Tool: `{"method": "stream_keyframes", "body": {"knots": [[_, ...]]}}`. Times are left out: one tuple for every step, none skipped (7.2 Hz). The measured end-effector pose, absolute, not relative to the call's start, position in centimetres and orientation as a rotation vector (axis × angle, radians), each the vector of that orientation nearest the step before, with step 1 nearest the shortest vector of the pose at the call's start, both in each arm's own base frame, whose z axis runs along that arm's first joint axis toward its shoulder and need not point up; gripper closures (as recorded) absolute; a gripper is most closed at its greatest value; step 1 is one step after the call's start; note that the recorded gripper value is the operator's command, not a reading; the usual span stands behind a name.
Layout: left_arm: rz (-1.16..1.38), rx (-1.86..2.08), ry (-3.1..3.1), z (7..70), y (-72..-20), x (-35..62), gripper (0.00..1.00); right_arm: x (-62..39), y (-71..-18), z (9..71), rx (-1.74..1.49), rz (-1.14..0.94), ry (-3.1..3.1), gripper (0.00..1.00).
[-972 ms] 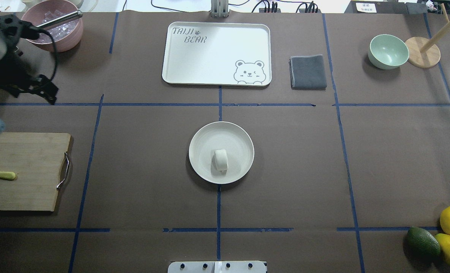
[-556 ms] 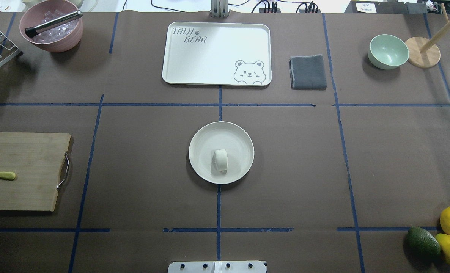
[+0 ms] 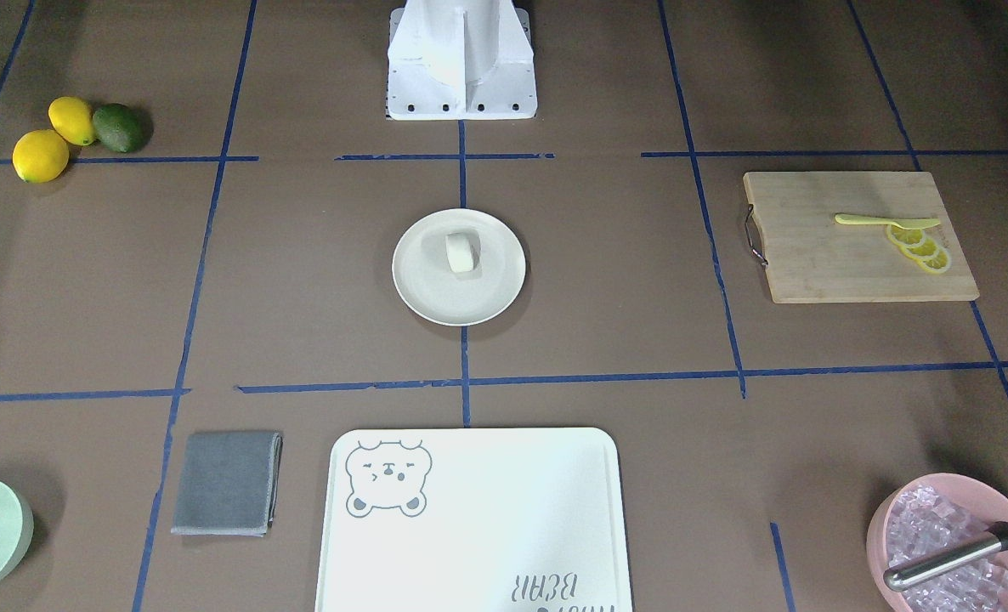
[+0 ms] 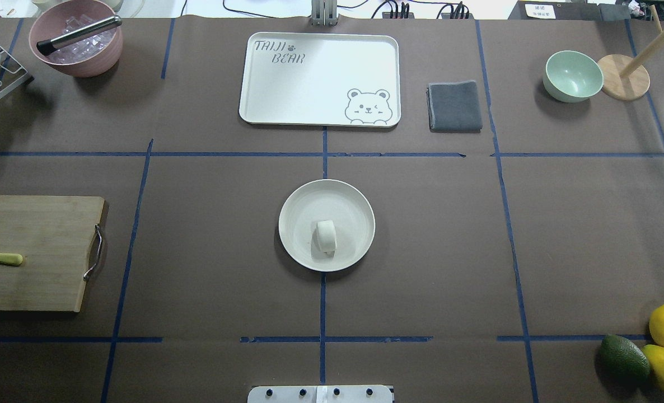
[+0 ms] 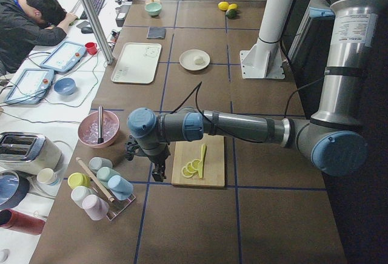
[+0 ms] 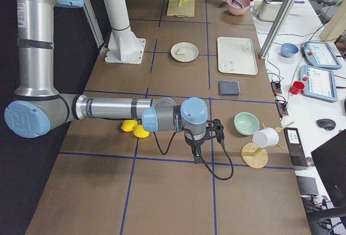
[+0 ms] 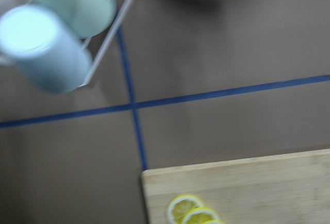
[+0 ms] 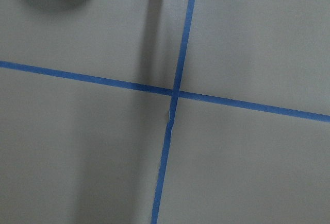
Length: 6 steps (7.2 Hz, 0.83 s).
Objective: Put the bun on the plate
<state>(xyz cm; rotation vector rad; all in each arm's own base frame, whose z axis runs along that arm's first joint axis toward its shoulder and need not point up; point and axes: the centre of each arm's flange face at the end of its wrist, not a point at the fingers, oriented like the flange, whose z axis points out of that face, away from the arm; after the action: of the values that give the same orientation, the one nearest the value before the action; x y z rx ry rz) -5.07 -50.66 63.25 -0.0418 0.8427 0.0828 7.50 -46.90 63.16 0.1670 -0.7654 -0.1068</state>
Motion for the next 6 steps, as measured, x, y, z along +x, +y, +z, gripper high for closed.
{"method": "stream_keyframes", "body": {"knots": [[0.077, -0.037, 0.855, 64.0, -49.9, -5.2, 0.0, 7.5, -46.9, 63.1, 0.169, -0.108, -0.766, 0.0], [0.071, -0.032, 0.857, 64.2, -49.6, -5.5, 0.0, 7.5, -46.9, 63.1, 0.169, -0.108, -0.768, 0.0], [0.064, -0.023, 0.852, 64.1, -49.5, -6.1, 0.0, 7.5, -46.8, 63.1, 0.168, -0.107, -0.77, 0.0], [0.058, -0.012, 0.833, 64.1, -49.5, -6.7, 0.0, 7.5, -46.8, 63.1, 0.167, -0.107, -0.771, 0.0], [0.055, -0.006, 0.807, 64.3, -49.4, -7.3, 0.0, 7.4, -46.8, 63.2, 0.166, -0.107, -0.772, 0.0], [0.049, -0.009, 0.793, 64.8, -49.0, -7.7, 0.0, 7.4, -46.8, 63.2, 0.165, -0.106, -0.772, 0.0]]}}
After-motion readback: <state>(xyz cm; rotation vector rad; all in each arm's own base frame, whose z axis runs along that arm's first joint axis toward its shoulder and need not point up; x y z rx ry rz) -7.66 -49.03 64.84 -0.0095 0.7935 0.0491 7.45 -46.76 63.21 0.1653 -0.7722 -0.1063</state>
